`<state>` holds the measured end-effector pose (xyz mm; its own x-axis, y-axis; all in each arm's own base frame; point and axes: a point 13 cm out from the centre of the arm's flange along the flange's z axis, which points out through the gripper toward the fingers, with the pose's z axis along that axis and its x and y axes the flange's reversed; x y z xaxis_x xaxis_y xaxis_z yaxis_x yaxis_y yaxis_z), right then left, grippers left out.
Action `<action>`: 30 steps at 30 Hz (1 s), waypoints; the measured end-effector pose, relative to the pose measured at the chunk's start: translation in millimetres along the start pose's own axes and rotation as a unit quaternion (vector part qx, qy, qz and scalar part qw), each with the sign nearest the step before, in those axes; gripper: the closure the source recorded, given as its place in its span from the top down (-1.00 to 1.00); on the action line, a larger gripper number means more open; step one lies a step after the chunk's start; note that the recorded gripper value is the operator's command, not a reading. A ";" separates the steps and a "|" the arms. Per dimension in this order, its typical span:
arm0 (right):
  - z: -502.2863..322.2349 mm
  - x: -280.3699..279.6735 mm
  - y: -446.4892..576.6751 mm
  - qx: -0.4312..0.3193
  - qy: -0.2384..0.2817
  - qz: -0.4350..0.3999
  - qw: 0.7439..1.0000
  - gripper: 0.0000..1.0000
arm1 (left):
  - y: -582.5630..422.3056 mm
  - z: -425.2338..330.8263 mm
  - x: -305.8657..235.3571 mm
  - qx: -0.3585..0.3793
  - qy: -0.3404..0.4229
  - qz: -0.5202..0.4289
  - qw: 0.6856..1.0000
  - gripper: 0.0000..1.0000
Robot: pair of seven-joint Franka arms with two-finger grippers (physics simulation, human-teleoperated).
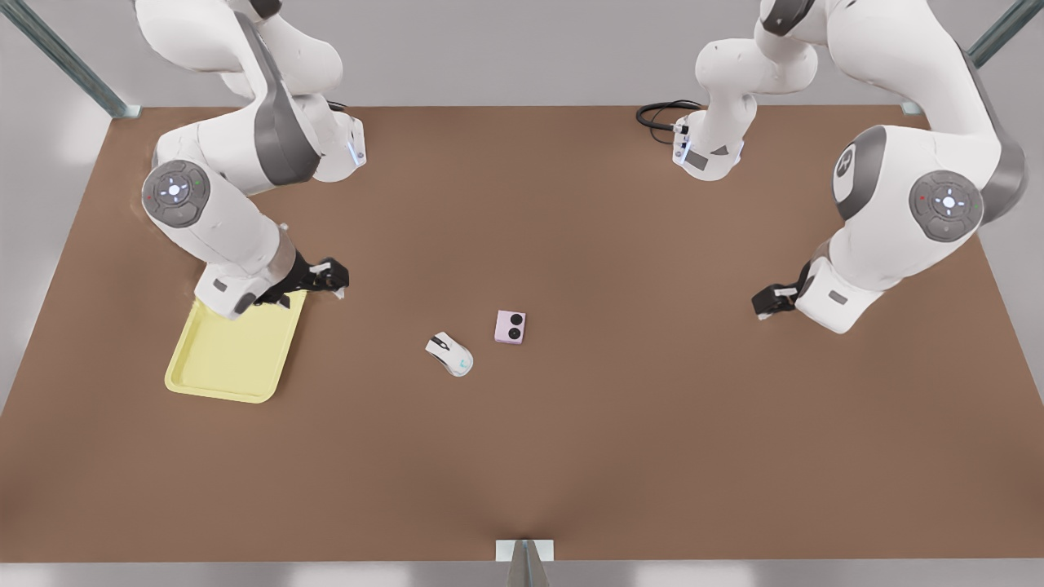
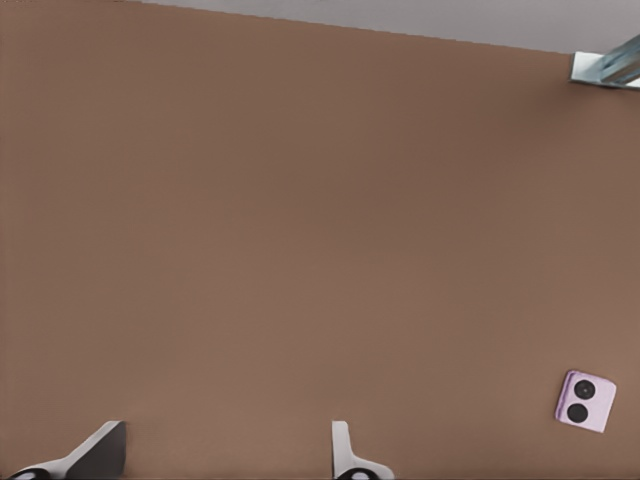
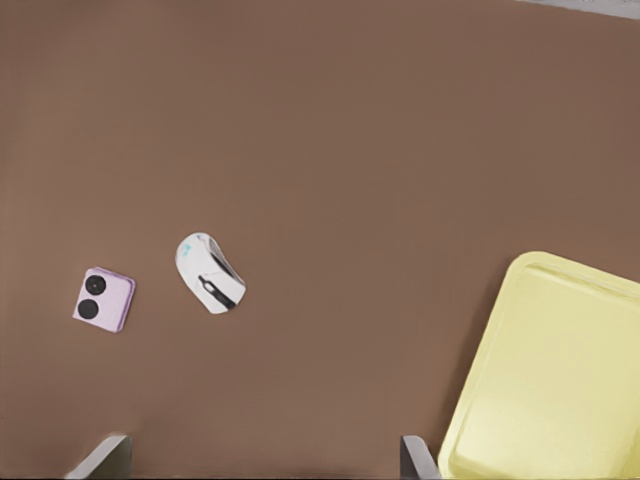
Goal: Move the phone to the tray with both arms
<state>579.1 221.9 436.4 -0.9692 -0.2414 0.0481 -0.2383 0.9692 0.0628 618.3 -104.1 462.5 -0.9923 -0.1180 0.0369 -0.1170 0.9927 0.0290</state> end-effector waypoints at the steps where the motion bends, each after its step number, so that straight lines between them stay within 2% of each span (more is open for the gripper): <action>1: 17.1 2.8 37.5 0.002 0.013 -0.028 1.000 1.00 | 1.0 2.0 -1.0 -0.005 -0.001 0.006 1.000 1.00; 5: 110.3 14.7 140.4 0.014 0.065 -0.088 0.994 1.00 | 4.0 9.6 -4.0 -0.014 0.002 0.023 1.000 1.00; 9: 202.3 25.2 221.5 0.051 0.074 -0.098 0.991 1.00 | 4.4 13.8 -5.2 -0.016 0.005 0.036 0.999 1.00; 17: 335.6 -10.3 276.7 0.052 0.040 0.009 0.998 1.00 | 4.4 26.5 -8.8 -0.018 0.015 0.056 0.998 1.00; 24: 369.5 -41.9 272.6 0.011 0.000 0.140 0.990 1.00 | 3.9 32.3 -11.3 -0.018 0.018 0.067 0.997 1.00; 30: 383.7 -41.9 254.0 0.015 -0.018 0.197 0.980 1.00 | 4.2 33.2 -12.0 -0.019 0.017 0.073 0.997 1.00</action>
<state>535.5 497.1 67.9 -0.9877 0.1539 0.0264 0.1543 0.9879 0.0163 628.4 -97.7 429.0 -0.9966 0.0268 0.0783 0.0314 0.9978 0.0581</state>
